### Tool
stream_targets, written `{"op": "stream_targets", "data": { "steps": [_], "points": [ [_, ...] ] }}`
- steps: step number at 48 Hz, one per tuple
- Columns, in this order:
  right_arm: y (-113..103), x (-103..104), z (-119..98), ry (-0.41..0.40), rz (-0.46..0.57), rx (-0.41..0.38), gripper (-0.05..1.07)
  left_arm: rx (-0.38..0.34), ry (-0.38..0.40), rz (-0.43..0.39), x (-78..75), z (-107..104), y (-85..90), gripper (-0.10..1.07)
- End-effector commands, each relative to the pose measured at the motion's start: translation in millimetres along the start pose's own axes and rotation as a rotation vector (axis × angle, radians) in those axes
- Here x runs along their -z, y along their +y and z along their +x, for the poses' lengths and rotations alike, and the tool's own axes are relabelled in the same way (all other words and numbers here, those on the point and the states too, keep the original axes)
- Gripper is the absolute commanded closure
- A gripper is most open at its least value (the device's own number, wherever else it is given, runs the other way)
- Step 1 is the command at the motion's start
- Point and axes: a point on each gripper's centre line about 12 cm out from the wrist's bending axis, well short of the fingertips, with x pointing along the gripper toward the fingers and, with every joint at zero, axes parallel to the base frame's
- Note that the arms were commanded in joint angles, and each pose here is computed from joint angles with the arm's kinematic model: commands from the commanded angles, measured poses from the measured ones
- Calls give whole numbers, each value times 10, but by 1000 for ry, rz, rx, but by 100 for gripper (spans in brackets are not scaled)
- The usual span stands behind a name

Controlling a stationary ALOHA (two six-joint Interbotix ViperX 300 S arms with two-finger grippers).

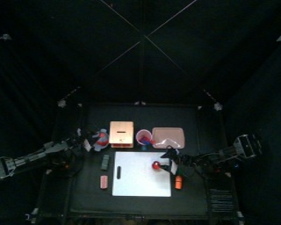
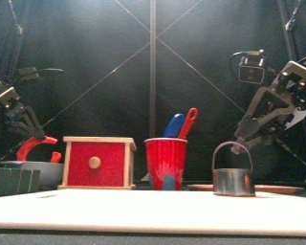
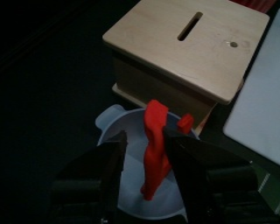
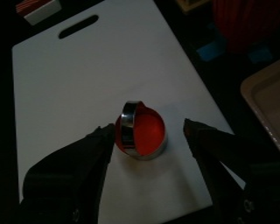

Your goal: Put excess into bowl

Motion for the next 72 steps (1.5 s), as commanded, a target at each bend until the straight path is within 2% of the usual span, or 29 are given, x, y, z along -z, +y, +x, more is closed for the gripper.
{"op": "stream_targets", "data": {
  "steps": [1, 7, 15, 22, 30, 35, 42, 47, 60, 72],
  "points": [
    [30, -101, 2, -30, 8, -8, 8, 0, -28, 35, -97, 2, -1, 20],
    [12, -107, 6, -30, 12, -2, 8, 0, -42, 41, -122, 1, -1, 20],
    [7, -116, 13, -30, 7, -2, 8, 6, -60, -64, -152, 1, -2, 20],
    [5, -137, 23, -30, 3, -3, 8, 17, -63, -208, -163, -2, -11, 20],
    [1, -144, 41, -24, -3, -2, 8, 29, -68, -441, -190, -5, -12, 20],
    [4, -139, 64, -16, -5, -1, 8, 38, -76, -521, -229, -8, -17, 20],
    [4, -107, 97, 3, -11, 2, 8, 40, -79, -522, -238, -11, -19, 20],
    [7, -103, 109, 8, -11, 3, 8, 38, -82, -493, -241, -11, -17, 20],
    [36, -176, 67, -21, -28, -17, 8, 51, -161, -293, -339, -29, -56, 20],
    [31, -240, 11, -50, -28, -25, 8, 58, -175, -267, -336, -30, -73, 20]
  ]
}}
